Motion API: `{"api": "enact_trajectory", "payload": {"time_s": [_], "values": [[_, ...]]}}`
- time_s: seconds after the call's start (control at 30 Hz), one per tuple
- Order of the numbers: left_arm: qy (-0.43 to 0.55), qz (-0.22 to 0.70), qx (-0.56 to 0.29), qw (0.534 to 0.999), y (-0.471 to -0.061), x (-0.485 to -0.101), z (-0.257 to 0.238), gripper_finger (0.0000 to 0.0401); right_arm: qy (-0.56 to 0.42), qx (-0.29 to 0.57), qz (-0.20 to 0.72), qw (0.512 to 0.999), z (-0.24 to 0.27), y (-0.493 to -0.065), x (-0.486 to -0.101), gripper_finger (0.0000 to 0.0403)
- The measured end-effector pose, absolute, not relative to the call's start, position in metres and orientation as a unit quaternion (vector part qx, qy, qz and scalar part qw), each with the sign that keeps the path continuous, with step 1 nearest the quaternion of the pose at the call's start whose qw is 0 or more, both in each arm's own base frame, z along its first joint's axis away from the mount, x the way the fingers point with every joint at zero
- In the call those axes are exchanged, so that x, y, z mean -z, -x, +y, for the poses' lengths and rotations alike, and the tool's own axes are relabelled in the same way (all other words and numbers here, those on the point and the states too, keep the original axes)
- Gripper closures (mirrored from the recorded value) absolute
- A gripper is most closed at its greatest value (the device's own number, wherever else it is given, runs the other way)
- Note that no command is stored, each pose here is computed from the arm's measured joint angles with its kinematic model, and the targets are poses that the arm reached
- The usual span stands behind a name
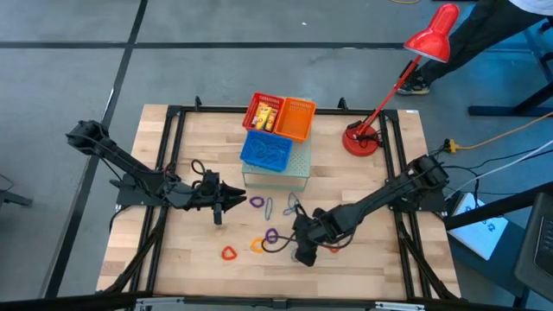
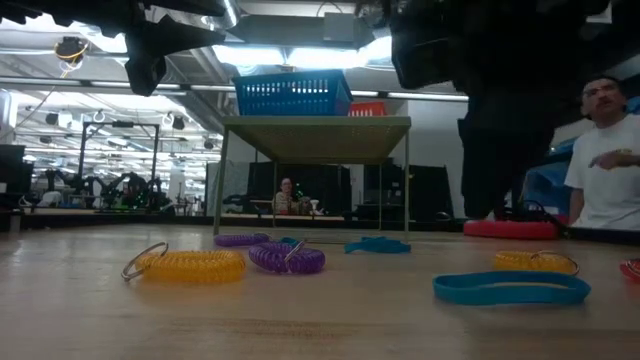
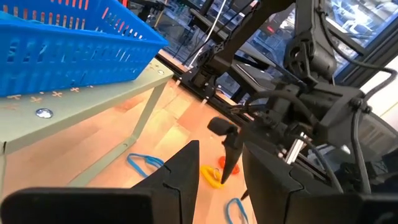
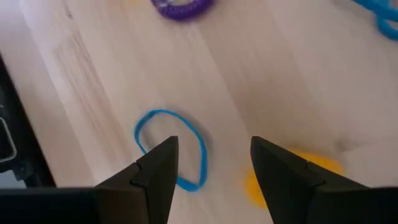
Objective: Pick & Place Office Desk Supplies
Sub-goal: Put the blue rubber band into the blue basket on the shelf
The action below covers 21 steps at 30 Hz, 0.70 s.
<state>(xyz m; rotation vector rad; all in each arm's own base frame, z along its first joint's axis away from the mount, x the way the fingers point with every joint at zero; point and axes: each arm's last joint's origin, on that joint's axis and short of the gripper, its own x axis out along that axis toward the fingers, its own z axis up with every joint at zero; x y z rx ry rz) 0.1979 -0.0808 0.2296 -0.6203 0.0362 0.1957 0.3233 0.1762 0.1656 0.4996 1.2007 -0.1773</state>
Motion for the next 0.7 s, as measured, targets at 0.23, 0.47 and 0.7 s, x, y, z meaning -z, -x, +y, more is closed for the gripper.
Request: {"api": "enact_trajectory", "payload": {"time_s": [0.23, 0.47, 0.7], "values": [[0.304, 0.017, -0.099, 0.947, -0.198, -0.229, -0.081, 0.0283, -0.233, 0.073, 0.587, 0.772, 0.178, -0.331, -0.137, 0.0199], [0.304, 0.018, -0.099, 0.947, -0.198, -0.229, -0.081, 0.0283, -0.240, 0.069, 0.585, 0.771, 0.180, -0.334, -0.133, 0.0199], [0.304, 0.019, -0.099, 0.947, -0.198, -0.229, -0.081, 0.0283, -0.243, 0.098, 0.586, 0.767, 0.174, -0.332, -0.128, 0.0225]]}}
